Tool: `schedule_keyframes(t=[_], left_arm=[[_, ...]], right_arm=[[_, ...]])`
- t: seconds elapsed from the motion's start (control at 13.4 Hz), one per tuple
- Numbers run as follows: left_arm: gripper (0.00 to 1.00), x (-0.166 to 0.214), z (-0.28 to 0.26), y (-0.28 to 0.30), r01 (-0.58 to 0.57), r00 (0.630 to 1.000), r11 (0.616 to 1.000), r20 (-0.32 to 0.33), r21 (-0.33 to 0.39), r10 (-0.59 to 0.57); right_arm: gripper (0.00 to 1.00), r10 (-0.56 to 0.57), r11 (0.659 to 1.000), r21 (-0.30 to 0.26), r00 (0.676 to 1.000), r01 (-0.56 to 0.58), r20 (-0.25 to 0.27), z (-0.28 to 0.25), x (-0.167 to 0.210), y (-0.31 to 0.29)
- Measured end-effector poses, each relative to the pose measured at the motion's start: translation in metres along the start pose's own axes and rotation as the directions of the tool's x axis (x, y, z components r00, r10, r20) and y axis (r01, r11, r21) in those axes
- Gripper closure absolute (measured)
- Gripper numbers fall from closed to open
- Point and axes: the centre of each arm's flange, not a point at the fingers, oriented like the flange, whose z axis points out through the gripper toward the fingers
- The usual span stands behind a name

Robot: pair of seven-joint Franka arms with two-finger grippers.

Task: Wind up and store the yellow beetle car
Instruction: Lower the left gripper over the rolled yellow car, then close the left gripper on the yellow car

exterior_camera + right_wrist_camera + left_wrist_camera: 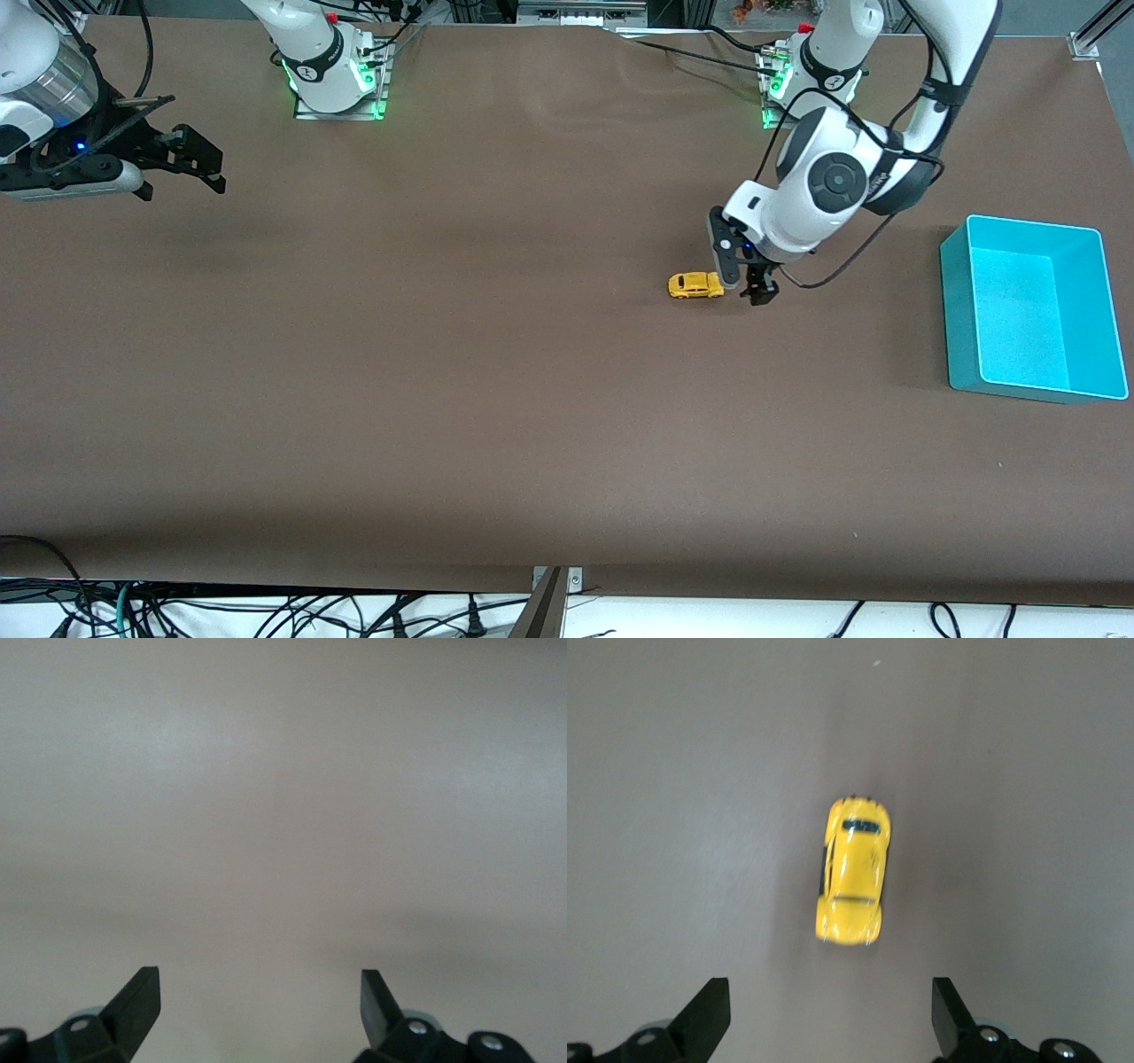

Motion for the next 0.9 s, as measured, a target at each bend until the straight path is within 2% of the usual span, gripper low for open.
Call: schedule_keyframes(t=[0.45, 0.9], left_arm=[[0.00, 0.028, 0.037, 0.019, -0.065, 0.996, 0.996, -0.063, 0.056, 0.068], [0.00, 0.048, 0.075, 0.033, -0.102, 0.991, 0.994, -0.088, 0.042, 0.105]], right_arm=[[0.00, -0.005, 1.000, 0.000, 1.000, 0.005, -0.010, -0.005, 0.002, -0.002], [0.00, -0.019, 1.000, -0.001, 1.000, 0.019, 0.015, -0.002, 0.000, -0.012]])
